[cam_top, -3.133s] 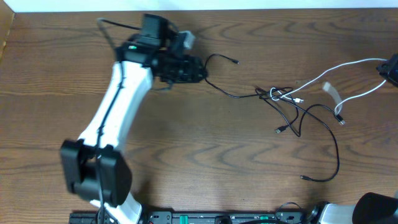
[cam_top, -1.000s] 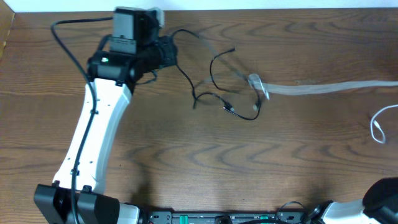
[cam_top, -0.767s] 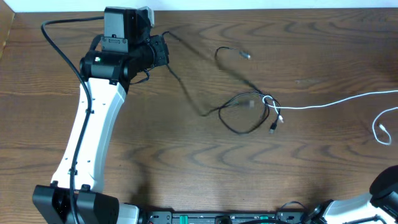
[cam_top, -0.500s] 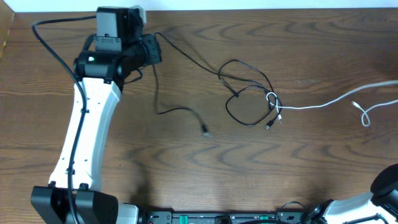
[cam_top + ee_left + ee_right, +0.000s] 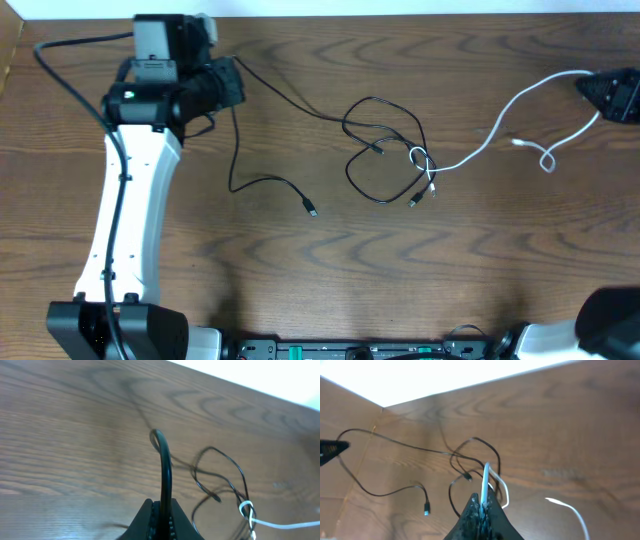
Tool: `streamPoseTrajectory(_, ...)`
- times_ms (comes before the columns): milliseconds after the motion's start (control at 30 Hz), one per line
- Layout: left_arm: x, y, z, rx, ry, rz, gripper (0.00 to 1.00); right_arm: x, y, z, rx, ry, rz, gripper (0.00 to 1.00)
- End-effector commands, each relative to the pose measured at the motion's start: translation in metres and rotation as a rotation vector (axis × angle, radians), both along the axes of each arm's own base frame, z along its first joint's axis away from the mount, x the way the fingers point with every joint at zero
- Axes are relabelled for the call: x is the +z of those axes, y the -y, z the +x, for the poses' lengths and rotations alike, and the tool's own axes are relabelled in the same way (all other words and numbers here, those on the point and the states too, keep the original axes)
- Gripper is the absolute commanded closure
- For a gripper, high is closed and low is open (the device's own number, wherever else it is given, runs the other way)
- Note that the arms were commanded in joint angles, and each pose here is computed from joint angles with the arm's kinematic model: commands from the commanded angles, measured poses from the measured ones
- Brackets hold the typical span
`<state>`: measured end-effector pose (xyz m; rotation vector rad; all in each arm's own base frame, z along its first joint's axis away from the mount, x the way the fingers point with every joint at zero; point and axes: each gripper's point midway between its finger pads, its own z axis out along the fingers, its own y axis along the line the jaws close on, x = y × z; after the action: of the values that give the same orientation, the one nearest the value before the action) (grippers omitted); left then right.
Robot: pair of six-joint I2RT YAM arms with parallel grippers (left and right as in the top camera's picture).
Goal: Untangle cables
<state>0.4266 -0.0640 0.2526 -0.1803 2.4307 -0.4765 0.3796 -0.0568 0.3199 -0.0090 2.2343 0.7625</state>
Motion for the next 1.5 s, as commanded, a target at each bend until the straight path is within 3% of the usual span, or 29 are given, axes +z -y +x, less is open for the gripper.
streamPoseTrajectory(0,0.017,0.002,-0.003,-0.022,0.048,0.032,0.92,0.034,-0.002,-0.014,-0.091,0.047,-0.021,0.99)
streamPoseTrajectory(267,0.012,-0.049,0.001,0.145,0.036,0.165,0.92,0.133,0.007,-0.06,-0.271,0.328,-0.045,0.99)
streamPoseTrajectory(500,0.012,-0.082,0.001,0.233,0.029,0.196,0.92,0.211,-0.021,-0.12,-0.265,0.613,-0.109,0.99)
streamPoseTrajectory(600,0.011,-0.083,0.001,0.221,0.03,0.209,0.92,0.219,-0.027,-0.129,-0.272,0.644,-0.127,0.99)
streamPoseTrajectory(900,0.008,-0.096,0.0,0.265,0.019,0.268,0.92,0.212,0.024,-0.12,-0.59,0.556,-0.082,0.99)
streamPoseTrajectory(933,0.007,-0.089,-0.001,0.232,0.015,0.244,0.89,0.208,0.028,-0.116,-0.595,0.539,-0.066,0.99)
streamPoseTrajectory(1067,0.004,-0.036,-0.005,-0.049,0.038,0.152,0.32,0.201,0.021,-0.107,-0.521,0.507,-0.018,0.99)
streamPoseTrajectory(1133,-0.001,-0.012,-0.01,-0.118,0.023,0.113,0.19,0.194,0.019,-0.101,-0.488,0.478,0.016,0.99)
streamPoseTrajectory(1300,-0.015,0.036,-0.022,-0.25,-0.024,0.074,0.18,0.178,0.02,-0.094,-0.467,0.406,0.067,0.99)
streamPoseTrajectory(1467,-0.027,0.115,-0.038,-0.476,-0.053,-0.048,0.18,0.173,0.019,-0.09,-0.445,0.385,0.091,0.99)
